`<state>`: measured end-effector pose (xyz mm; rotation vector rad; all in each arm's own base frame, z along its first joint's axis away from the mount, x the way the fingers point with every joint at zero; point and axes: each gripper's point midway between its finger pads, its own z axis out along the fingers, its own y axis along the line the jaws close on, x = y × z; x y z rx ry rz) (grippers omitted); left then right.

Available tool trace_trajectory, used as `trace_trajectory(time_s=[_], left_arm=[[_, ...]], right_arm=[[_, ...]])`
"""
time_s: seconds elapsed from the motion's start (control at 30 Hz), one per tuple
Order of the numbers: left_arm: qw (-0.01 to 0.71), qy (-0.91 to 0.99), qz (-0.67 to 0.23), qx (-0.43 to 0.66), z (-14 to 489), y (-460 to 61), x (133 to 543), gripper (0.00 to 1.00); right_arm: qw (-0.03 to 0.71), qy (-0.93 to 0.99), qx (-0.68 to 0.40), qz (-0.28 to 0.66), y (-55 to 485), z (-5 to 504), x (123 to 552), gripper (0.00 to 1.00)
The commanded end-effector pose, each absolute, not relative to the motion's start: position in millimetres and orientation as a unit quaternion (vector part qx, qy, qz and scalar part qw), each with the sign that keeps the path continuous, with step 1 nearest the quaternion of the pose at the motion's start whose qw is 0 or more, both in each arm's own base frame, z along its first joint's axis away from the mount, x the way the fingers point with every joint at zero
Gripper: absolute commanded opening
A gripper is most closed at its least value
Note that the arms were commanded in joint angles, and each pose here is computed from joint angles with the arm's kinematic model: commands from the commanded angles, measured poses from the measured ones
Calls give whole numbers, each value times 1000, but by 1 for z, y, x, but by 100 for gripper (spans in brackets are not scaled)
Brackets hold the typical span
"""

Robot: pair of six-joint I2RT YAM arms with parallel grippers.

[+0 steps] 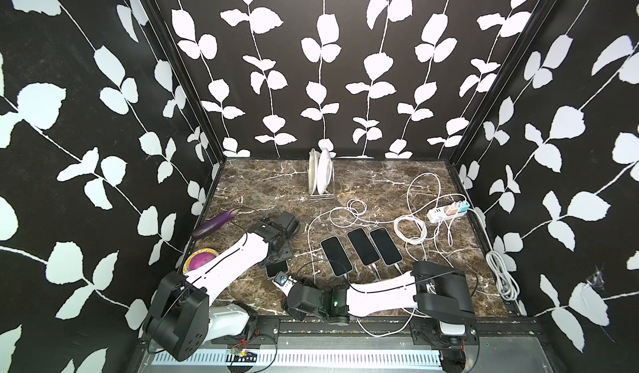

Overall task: Unplug the charging cable from the phone
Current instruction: Remove the charging cable from the phone.

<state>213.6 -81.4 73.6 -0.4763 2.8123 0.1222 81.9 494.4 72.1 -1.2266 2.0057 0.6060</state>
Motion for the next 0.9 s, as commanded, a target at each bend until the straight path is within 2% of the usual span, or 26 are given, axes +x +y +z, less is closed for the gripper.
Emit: trace_trajectory(time_s=[0.0, 0.17, 0.3, 0.43, 0.6, 0.77, 0.87], left_arm=[[158, 971, 41, -173, 87, -78, 218, 0], [162, 971, 39, -174, 87, -78, 219, 0], [164, 971, 40, -171, 89, -79, 221, 0], [164, 970, 39, -173, 90, -78, 221, 0], [166, 970, 35, -175, 91, -78, 221, 0], [169, 969, 33, -178, 91, -77, 222, 0], [171, 968, 29, -180, 92, -78, 224, 0]], right_arm=[[362, 774, -464, 234, 500, 78, 86, 59], [361, 775, -464, 231, 501, 76, 86, 56], [360, 776, -463, 232, 502, 76, 87, 60], [352, 781, -459, 236, 503, 71, 90, 59], [350, 784, -453, 241, 502, 70, 93, 49], [352, 782, -453, 243, 502, 71, 94, 27], [351, 782, -454, 244, 502, 72, 93, 23]])
